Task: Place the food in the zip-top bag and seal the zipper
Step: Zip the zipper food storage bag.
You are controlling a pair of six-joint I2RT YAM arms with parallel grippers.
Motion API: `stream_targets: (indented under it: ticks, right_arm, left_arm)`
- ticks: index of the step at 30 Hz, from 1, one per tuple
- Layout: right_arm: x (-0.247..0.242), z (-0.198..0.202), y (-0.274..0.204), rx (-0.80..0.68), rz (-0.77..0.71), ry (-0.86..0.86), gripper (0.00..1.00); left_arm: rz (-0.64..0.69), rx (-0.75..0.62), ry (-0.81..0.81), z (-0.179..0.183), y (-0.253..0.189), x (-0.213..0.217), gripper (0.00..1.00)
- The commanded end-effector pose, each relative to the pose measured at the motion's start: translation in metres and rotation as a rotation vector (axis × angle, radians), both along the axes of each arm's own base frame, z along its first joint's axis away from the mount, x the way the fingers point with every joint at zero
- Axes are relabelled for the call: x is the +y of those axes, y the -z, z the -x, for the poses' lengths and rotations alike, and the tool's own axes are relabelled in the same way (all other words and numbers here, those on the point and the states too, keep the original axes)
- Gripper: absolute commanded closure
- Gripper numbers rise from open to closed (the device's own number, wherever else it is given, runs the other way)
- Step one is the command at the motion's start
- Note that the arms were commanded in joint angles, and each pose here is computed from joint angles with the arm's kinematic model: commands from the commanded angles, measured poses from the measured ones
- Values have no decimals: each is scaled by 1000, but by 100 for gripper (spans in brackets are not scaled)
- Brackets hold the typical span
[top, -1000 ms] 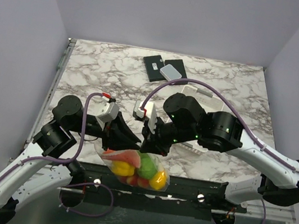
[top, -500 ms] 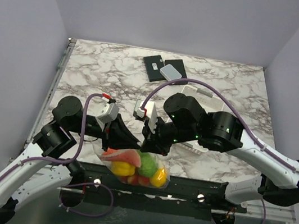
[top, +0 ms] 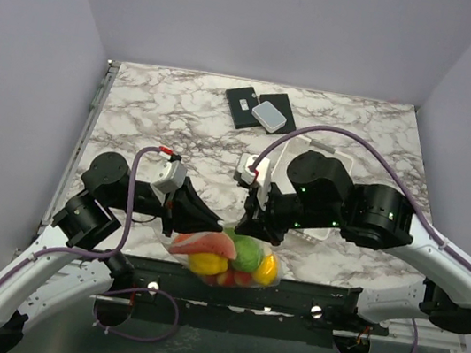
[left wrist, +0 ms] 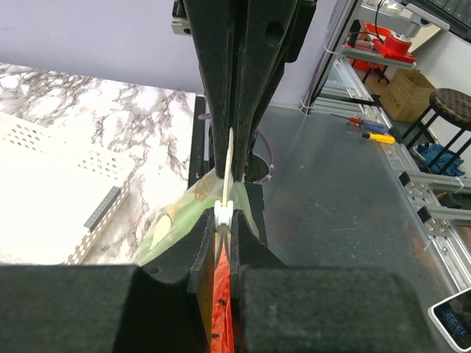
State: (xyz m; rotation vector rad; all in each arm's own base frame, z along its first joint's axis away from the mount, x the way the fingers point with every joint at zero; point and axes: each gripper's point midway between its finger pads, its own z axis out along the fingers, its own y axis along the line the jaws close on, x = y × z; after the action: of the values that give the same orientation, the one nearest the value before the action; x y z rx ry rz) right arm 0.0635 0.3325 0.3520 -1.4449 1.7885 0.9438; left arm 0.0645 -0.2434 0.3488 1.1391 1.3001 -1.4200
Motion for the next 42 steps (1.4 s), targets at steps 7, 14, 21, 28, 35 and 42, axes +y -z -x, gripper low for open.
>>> stream_targets:
  ticks: [7, 14, 21, 28, 35, 42]
  right_arm:
    - [-31, -16, -54, -109, -179, 148, 99]
    - [-50, -34, -69, -160, -244, 278, 99]
    - [-70, -47, -87, -208, -323, 384, 99]
    - [-91, -59, -97, -246, -368, 484, 99]
    - [-113, -70, -109, -273, -425, 596, 99]
    - [-134, -78, -122, -288, -501, 688, 99]
  left_arm:
    - [-27, 34, -21, -4, 11, -1, 99]
    - [-35, 46, -28, -6, 16, -1, 99]
    - [-41, 54, -44, -8, 19, -1, 99]
    - [-48, 61, -60, -11, 23, -1, 99]
    - [-55, 65, -91, -15, 26, 0, 99]
    - [-64, 73, -132, -20, 33, 2, 99]
